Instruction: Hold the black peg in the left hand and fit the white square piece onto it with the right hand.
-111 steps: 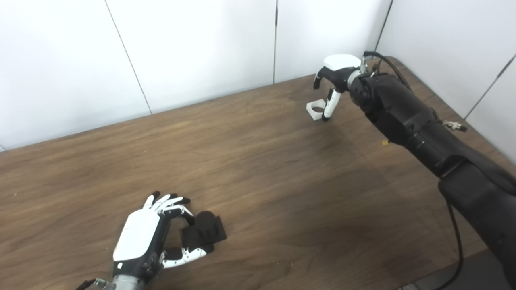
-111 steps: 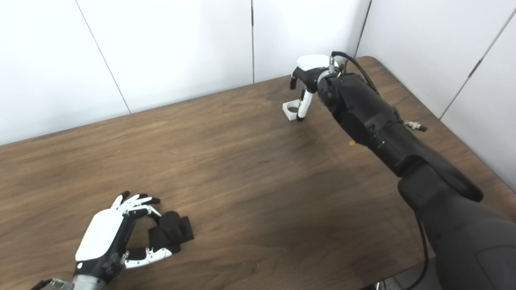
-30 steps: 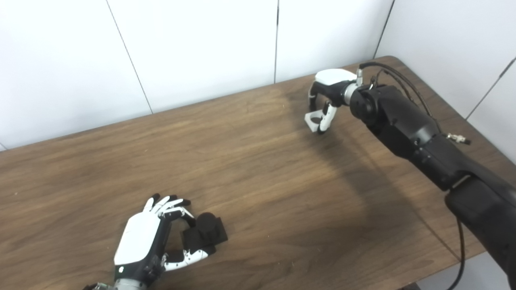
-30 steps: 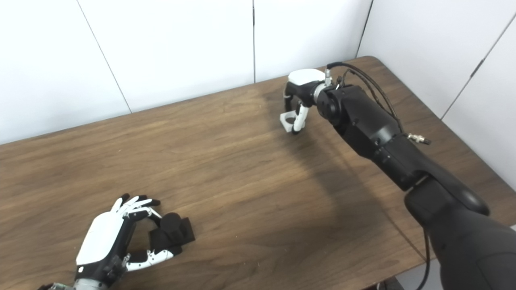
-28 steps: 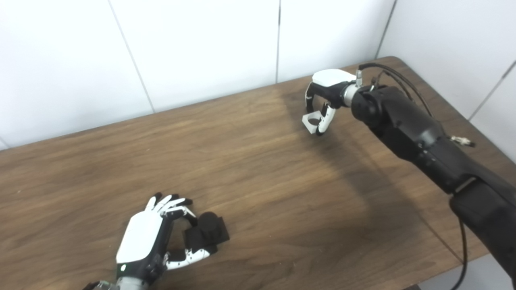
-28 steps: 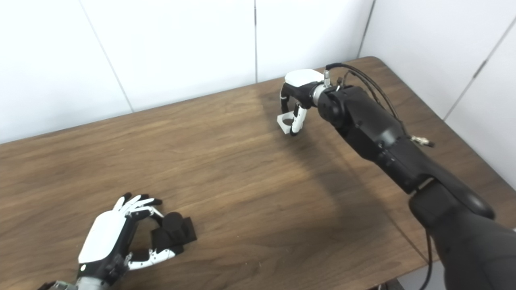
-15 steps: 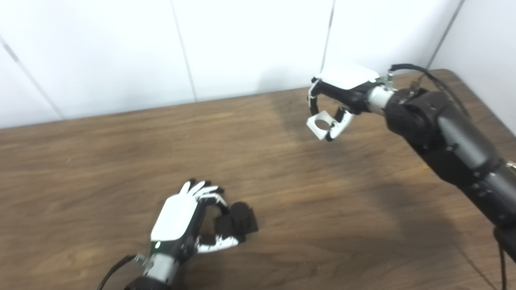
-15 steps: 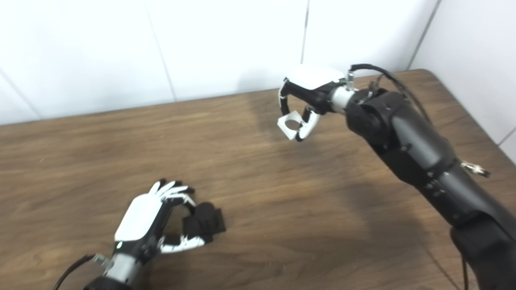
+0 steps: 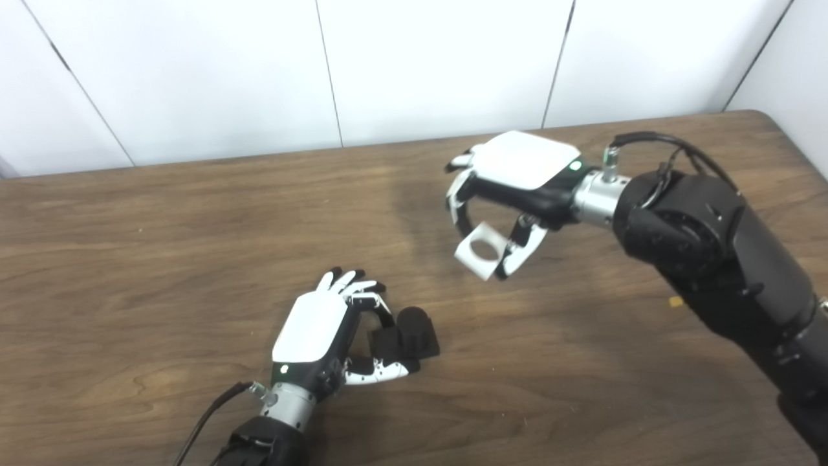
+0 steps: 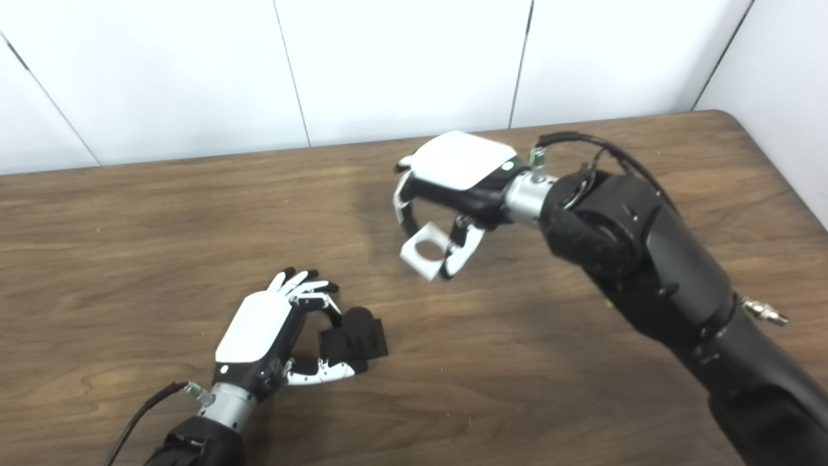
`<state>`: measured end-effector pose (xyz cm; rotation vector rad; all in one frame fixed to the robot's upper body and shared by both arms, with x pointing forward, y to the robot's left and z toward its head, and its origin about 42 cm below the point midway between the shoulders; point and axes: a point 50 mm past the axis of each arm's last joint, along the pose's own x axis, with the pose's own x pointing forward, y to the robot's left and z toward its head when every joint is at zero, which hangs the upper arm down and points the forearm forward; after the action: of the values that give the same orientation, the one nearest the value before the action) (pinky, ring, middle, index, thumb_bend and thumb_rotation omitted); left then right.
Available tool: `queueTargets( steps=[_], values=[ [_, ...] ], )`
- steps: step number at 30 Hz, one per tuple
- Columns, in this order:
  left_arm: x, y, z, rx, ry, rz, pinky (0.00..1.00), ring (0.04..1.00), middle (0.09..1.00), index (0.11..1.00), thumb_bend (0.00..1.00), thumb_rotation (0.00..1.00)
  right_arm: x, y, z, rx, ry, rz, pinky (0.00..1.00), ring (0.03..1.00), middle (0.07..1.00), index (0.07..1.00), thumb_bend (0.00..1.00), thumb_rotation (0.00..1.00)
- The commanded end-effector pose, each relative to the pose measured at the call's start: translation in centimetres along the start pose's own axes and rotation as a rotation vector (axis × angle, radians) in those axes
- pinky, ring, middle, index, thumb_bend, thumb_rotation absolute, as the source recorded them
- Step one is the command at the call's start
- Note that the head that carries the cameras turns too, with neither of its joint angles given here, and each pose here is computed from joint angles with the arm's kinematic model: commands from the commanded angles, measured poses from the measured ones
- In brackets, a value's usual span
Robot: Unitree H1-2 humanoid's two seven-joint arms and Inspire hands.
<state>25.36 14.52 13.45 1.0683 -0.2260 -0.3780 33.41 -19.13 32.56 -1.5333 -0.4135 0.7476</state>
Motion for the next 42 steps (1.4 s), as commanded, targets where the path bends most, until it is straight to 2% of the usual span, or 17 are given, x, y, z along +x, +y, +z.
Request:
queueTargets(
  steps=[1, 9, 16, 32, 42],
  values=[
    [-0.1, -1.4, 0.2, 0.016, 0.004, -0.076, 1.0, 0.922, 0.81, 0.488, 0.52, 0.06, -0.2, -1.6, 1.0, -0.037, -0.034, -0.05, 0.95, 0.907, 0.746, 0.483, 0.52, 0.13],
    [0.1, -1.7, 0.5, 0.021, 0.006, -0.078, 1.0, 0.919, 0.807, 0.488, 0.52, 0.06, 0.7, -1.2, 3.9, -0.033, -0.135, -0.062, 0.91, 0.902, 0.746, 0.483, 0.52, 0.13],
    [0.1, -1.8, 0.6, 0.014, 0.007, -0.077, 1.0, 0.919, 0.811, 0.489, 0.52, 0.06, 1.6, -0.9, 5.0, -0.033, -0.157, -0.042, 0.94, 0.91, 0.747, 0.484, 0.52, 0.13],
    [0.1, -1.8, 0.8, 0.008, 0.007, -0.07, 1.0, 0.916, 0.809, 0.489, 0.52, 0.06, 2.1, 0.7, 5.2, -0.011, -0.17, -0.014, 0.93, 0.906, 0.742, 0.483, 0.52, 0.13],
    [0.1, -1.7, 0.8, 0.008, 0.007, -0.071, 1.0, 0.919, 0.81, 0.488, 0.52, 0.06, 2.3, 0.8, 5.2, -0.005, -0.169, -0.014, 0.91, 0.907, 0.742, 0.483, 0.52, 0.13]
  ],
)
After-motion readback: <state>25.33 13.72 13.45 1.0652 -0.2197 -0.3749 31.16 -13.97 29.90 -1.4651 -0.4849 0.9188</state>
